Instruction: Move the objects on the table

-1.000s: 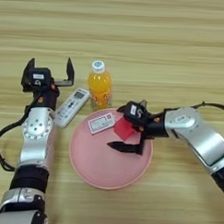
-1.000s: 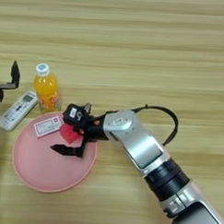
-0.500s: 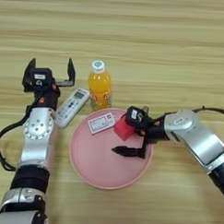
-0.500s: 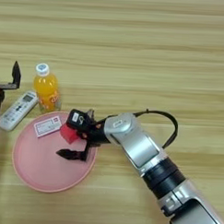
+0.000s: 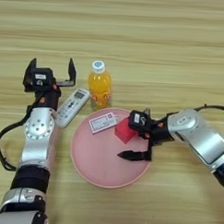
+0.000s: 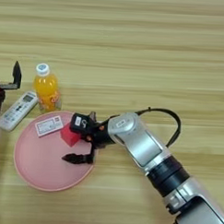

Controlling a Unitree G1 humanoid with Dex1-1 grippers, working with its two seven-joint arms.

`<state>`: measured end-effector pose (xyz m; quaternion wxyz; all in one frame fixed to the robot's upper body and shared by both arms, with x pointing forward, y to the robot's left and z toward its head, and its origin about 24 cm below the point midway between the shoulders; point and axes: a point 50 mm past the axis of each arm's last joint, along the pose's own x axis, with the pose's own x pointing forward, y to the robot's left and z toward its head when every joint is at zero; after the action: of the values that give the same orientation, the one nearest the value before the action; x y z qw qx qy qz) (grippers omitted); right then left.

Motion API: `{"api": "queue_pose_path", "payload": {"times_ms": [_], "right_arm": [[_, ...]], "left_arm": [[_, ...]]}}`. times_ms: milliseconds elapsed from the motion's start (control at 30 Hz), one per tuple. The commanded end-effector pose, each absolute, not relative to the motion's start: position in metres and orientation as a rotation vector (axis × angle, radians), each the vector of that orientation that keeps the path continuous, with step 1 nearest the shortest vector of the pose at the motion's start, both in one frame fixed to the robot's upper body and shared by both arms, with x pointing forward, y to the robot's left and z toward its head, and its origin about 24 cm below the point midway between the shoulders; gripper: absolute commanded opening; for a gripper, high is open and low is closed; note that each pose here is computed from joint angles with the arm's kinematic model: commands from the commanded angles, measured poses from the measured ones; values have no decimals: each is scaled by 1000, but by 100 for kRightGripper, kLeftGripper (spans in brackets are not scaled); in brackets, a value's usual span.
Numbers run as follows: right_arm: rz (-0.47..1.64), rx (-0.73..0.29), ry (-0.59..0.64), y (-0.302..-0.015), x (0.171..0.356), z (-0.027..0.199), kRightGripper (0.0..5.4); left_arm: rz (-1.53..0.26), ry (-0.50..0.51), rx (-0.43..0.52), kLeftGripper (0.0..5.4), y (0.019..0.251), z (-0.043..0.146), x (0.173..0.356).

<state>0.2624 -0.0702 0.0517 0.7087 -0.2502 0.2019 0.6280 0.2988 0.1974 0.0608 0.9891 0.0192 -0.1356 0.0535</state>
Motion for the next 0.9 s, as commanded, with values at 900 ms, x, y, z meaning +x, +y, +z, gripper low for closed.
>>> {"api": "queue_pose_path", "payload": {"times_ms": [900], "right_arm": [[1358,-712,723,-167,245,35,540]], "left_arm": [[108,-270,38,539,195,60,301]]}}
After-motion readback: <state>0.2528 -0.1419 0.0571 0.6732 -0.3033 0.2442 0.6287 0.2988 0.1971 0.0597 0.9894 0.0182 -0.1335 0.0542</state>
